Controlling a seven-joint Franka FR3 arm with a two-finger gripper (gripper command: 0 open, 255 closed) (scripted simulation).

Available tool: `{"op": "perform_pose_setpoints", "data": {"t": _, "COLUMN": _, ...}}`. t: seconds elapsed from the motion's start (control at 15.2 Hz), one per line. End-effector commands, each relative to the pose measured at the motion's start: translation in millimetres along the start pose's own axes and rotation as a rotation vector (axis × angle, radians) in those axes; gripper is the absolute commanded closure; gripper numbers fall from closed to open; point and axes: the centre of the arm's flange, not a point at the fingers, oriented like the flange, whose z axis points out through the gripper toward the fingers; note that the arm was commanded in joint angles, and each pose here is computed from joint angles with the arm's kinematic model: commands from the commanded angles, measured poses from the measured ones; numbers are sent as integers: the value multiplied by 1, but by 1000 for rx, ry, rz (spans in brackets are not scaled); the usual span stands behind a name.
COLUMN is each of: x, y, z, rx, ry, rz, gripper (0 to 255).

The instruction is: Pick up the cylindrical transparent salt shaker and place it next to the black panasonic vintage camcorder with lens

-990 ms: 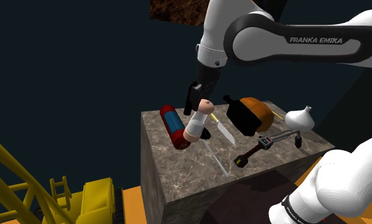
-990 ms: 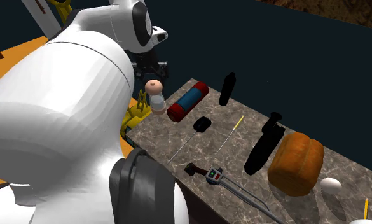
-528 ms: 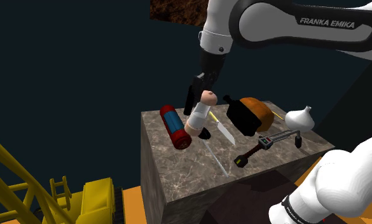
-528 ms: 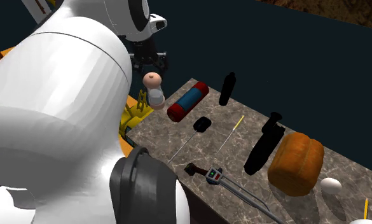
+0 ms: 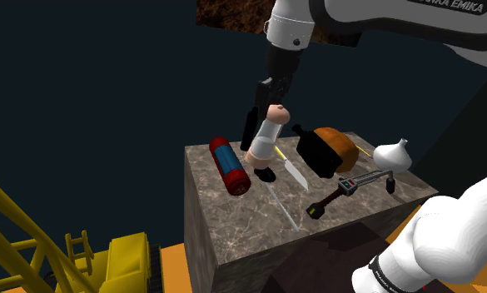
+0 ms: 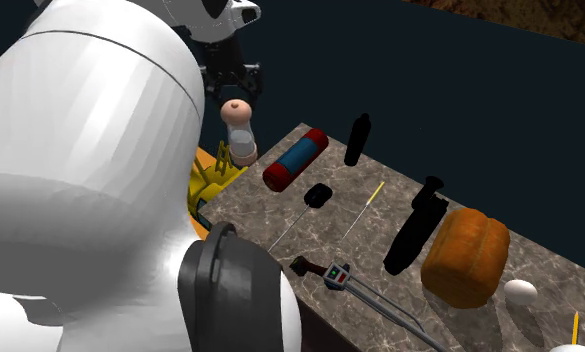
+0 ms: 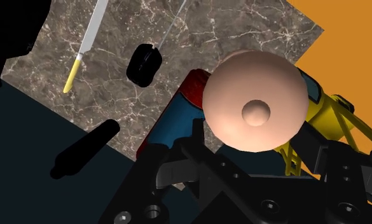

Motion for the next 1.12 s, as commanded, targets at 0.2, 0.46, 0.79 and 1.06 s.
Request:
{"op": "perform_pose_setpoints", "data": {"t": 0.2, "x": 5, "y": 40, "z": -5, "rx": 0, "ry": 0, "rz": 0, "gripper": 255}}
{"op": "perform_pose_setpoints", "data": {"t": 0.46, "x": 9, "y": 92, "z": 0, "rx": 0, "ry": 0, "rz": 0, "gripper": 255}}
{"op": "perform_pose_setpoints", "data": {"t": 0.79, "x": 14, "y": 158, "z": 5, "rx": 0, "ry": 0, "rz": 0, "gripper": 255}}
{"op": "perform_pose_setpoints", "data": {"t": 1.06, "x": 18, "y": 210, "z": 10, "rx": 0, "ry": 0, "rz": 0, "gripper": 255}}
